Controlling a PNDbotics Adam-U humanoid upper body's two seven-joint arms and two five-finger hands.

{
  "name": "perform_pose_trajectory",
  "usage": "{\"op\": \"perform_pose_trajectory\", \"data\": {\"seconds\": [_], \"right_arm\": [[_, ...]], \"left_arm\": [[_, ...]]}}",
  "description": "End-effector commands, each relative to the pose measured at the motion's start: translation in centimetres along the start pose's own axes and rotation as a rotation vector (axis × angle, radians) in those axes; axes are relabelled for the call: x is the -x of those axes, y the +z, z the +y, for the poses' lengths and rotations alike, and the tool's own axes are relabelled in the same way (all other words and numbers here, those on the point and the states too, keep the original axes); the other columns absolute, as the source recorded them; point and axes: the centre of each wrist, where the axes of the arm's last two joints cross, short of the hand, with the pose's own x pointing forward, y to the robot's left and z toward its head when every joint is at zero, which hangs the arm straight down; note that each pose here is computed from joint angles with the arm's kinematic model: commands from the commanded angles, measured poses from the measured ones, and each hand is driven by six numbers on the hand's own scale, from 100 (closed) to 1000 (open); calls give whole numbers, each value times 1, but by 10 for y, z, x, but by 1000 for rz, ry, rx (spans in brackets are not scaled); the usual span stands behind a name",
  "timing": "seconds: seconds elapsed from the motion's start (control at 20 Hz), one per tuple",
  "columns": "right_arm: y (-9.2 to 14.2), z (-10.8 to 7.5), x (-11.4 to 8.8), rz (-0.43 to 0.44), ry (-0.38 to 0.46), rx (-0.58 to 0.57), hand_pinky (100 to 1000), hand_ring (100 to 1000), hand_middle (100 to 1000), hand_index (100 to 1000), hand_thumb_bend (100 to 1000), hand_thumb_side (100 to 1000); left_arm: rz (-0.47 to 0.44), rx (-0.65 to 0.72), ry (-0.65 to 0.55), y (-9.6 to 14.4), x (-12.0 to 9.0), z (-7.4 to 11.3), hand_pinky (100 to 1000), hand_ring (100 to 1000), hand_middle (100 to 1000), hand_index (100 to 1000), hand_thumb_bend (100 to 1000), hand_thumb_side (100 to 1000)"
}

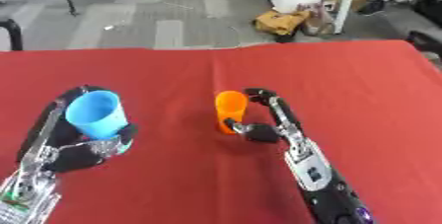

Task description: Pour the contents of one cup into another cup.

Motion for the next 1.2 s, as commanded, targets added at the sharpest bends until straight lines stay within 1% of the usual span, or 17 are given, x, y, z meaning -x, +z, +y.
{"op": "perform_pose_trajectory", "data": {"seconds": [0.05,0.45,0.5,0.55,0.95,1.2], "right_arm": [[-8,-11,-5,-17,27,8,939,840,809,840,585,240],[-17,-3,-9,-28,46,-55,935,838,805,842,592,239],[-18,-1,-10,-28,49,-63,935,838,804,842,647,227],[-18,0,-10,-29,49,-71,934,836,804,842,593,238],[-24,13,-11,-27,63,-131,931,834,800,843,595,232],[-27,21,-12,-30,62,-154,923,823,781,832,594,230]], "left_arm": [[-19,3,-14,-3,-5,3,473,343,376,620,541,100],[-19,5,-12,-4,-5,1,473,343,376,620,541,100],[-18,6,-12,-4,-4,1,473,343,376,620,541,100],[-18,7,-12,-3,-4,1,473,343,376,620,541,100],[-22,9,-6,-4,-5,-1,473,343,376,620,543,100],[-24,10,-2,-4,-6,-2,472,343,375,619,545,100]]}}
